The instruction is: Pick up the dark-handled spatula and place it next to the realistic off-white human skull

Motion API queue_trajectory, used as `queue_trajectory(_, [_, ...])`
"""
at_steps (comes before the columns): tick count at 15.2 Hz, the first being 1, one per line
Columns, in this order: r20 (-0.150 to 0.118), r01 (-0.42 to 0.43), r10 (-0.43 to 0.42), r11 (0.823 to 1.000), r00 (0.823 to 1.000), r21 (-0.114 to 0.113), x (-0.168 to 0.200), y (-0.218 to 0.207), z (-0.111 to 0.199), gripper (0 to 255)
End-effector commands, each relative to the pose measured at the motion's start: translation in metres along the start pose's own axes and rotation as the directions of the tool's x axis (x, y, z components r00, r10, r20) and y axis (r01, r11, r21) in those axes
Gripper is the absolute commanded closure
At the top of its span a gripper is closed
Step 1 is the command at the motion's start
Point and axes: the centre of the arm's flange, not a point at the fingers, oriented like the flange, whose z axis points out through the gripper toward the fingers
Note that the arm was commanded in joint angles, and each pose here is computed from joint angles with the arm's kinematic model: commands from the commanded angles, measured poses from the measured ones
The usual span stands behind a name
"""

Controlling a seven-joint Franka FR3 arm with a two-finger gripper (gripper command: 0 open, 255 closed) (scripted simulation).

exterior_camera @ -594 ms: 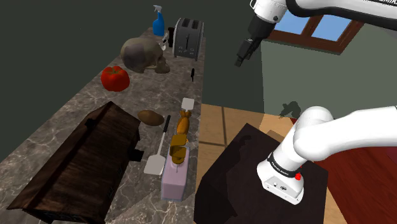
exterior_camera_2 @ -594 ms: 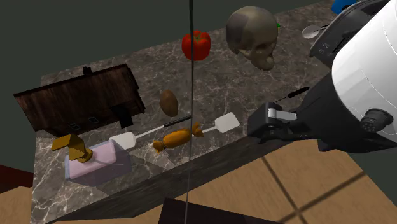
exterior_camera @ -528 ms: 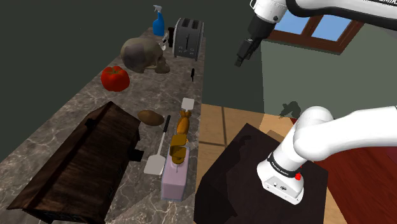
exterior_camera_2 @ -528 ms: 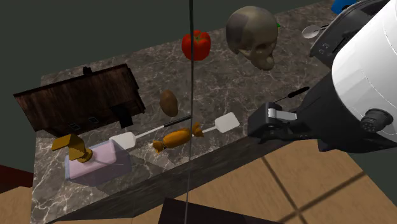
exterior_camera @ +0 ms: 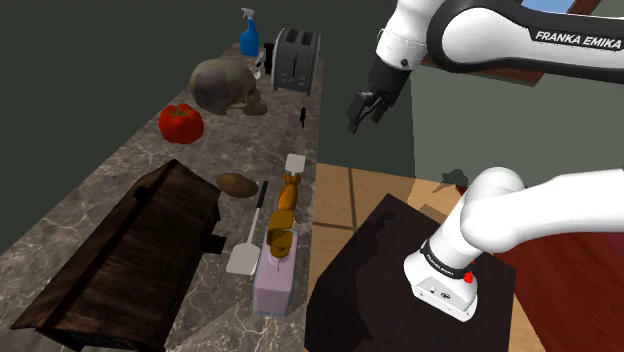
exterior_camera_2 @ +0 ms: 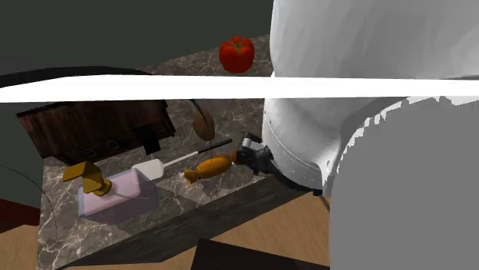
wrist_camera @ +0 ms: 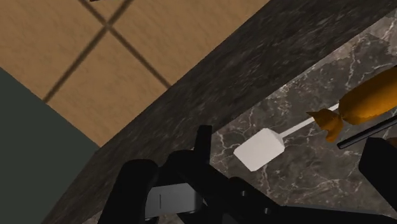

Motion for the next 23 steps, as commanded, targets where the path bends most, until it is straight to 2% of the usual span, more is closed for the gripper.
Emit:
queue_trajectory(1, [0.006,-0.069,0.07,0.998,0.998,-0.005,-0.005,-0.025,0.014,0])
queue_trajectory(6, [0.019,-0.226,0.227,0.974,0.974,-0.021,-0.009,-0.082,0.049,0])
queue_trajectory(9, [0.026,-0.318,0.319,0.948,0.948,-0.032,-0.007,-0.116,0.07,0])
queue_trajectory(12, [0.032,-0.406,0.408,0.913,0.913,-0.043,-0.003,-0.15,0.092,0])
queue_trajectory(17, [0.039,-0.545,0.547,0.836,0.836,-0.062,0.012,-0.205,0.128,0])
queue_trajectory(20, [0.042,-0.621,0.625,0.78,0.78,-0.074,0.024,-0.236,0.151,0])
queue_trajectory(23, [0.043,-0.692,0.697,0.717,0.716,-0.086,0.04,-0.265,0.174,0])
